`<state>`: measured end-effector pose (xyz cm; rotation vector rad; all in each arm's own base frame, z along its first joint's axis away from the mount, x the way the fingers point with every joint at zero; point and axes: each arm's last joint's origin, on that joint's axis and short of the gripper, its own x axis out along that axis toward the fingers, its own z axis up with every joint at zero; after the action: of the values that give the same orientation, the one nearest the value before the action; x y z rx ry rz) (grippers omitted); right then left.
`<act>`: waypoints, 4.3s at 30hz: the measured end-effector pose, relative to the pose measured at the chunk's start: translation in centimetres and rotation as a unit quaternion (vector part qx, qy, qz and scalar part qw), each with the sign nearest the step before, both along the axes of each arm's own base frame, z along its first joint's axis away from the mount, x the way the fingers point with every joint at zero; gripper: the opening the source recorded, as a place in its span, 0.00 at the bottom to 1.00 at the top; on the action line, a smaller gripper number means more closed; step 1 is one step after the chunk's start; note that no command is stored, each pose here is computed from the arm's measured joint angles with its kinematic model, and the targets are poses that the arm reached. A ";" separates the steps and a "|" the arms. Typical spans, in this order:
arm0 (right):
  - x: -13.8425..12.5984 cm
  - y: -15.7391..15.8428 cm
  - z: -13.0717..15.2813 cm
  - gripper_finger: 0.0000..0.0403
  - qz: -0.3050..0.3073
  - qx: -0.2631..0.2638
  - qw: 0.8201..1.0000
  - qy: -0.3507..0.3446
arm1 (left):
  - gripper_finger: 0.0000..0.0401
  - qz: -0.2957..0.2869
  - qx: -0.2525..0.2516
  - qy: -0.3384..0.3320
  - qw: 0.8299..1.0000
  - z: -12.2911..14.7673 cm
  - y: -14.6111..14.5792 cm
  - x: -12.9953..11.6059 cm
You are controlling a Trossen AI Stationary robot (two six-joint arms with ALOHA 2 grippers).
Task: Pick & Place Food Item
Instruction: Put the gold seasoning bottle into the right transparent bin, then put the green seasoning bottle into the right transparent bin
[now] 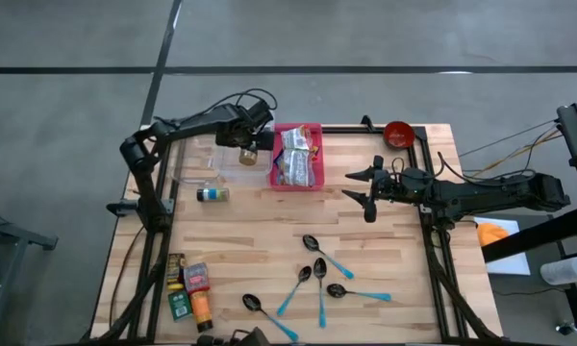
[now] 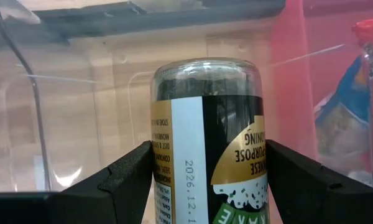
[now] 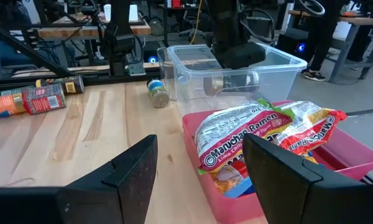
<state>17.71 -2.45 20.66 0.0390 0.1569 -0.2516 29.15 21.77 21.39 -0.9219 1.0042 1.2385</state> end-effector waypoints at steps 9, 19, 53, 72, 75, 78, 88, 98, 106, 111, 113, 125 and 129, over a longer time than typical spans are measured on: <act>0.0 0.0 0.0 0.58 0.000 0.000 1.000 0.000 | 0.67 0.001 0.004 0.000 1.000 -0.5 -0.1 -0.1; 0.0 0.0 0.0 0.58 0.000 0.000 1.000 0.000 | 0.68 -0.022 0.011 -0.005 1.000 -0.4 -0.1 0.0; 0.0 0.0 0.0 0.58 -0.002 0.009 1.000 -0.003 | 0.68 -0.464 0.039 0.037 0.884 1.9 -0.8 -0.4; 0.0 0.0 0.0 0.58 -0.001 0.004 1.000 -0.001 | 0.68 -0.471 -0.028 0.034 0.881 -2.8 -0.2 -0.2; 0.0 0.0 0.0 0.58 -0.001 0.004 1.000 -0.001 | 0.68 -0.472 -0.036 0.033 0.880 -3.7 -0.4 -0.5; 0.0 0.0 0.0 0.58 -0.001 0.004 1.000 -0.001 | 0.68 -0.470 -0.036 0.032 0.881 -4.3 -0.5 -0.7; 0.0 0.0 0.0 0.58 -0.001 0.004 1.000 -0.001 | 0.68 -0.469 -0.032 0.027 0.882 -4.9 -0.7 -0.8; 0.0 0.0 0.0 0.58 -0.001 0.004 1.000 -0.001 | 0.83 -0.460 -0.036 0.022 0.887 -4.9 -0.7 -0.8; 0.0 0.0 0.0 0.58 -0.001 0.004 1.000 -0.001 | 0.93 -0.461 -0.037 0.019 0.887 -4.9 -0.7 -0.8; 0.0 0.0 0.0 0.58 -0.001 0.004 1.000 -0.001 | 0.93 -0.461 -0.019 0.011 0.887 -3.4 -0.9 -1.1; 0.0 0.0 0.0 0.58 -0.001 0.004 1.000 -0.001 | 0.93 -0.460 -0.005 0.004 0.888 -2.3 -1.0 -1.4; 0.0 0.0 0.0 0.58 -0.001 0.005 1.000 -0.002 | 0.93 -0.418 0.118 -0.041 0.900 6.1 -3.5 -4.0; 0.0 0.0 0.0 0.58 -0.001 0.005 1.000 -0.001 | 0.93 -0.415 0.170 -0.033 0.893 8.8 -6.0 -4.7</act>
<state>17.71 -2.45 20.66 0.0491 0.1551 -0.2519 24.40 15.76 30.22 -0.1908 0.9330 0.6078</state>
